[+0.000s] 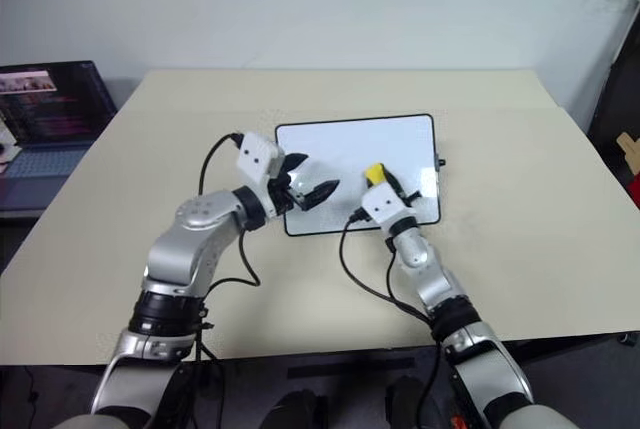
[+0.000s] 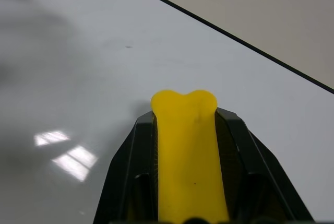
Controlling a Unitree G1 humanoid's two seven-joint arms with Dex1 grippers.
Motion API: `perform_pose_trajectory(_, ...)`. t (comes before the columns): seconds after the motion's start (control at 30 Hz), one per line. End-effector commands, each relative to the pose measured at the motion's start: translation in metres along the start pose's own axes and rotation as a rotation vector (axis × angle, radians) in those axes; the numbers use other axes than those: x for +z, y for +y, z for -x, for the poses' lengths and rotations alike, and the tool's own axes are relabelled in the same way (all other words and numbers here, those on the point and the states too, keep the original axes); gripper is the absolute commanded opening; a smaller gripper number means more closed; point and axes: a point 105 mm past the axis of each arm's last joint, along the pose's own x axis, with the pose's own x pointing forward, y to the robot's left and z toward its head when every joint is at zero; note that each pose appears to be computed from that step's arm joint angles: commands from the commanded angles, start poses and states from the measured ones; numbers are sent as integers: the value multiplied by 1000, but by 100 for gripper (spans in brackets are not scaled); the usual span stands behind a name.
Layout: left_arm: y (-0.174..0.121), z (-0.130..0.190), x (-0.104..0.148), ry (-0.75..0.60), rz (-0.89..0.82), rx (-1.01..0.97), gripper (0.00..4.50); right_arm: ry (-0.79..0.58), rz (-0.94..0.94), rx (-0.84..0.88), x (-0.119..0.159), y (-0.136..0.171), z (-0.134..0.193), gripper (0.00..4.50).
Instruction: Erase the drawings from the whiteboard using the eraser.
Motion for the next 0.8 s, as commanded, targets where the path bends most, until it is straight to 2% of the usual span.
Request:
perform_pose_trajectory(0.03,2,2,9,-30,-26,0,450,56,-34,-125,-12,-29,5,114)
perform_pose_trajectory(0.23,1,2,7,-27,-24,-1,450,97,-110,-197,-14,-40,6,114)
perform_pose_trajectory(0.4,0,3,6,-24,-21,-2,450,51,-197,-263,5,-54,7,114)
perform_pose_trajectory(0.5,-2,5,4,-18,-16,-17,450,-3,-251,-322,23,-76,13,114)
perform_pose_trajectory(0.67,-34,9,6,-25,-19,-193,450,-19,-241,-372,35,-113,40,114)
perform_pose_trajectory(0.8,-57,8,12,-34,-27,-330,450,51,-215,-360,31,-131,71,114)
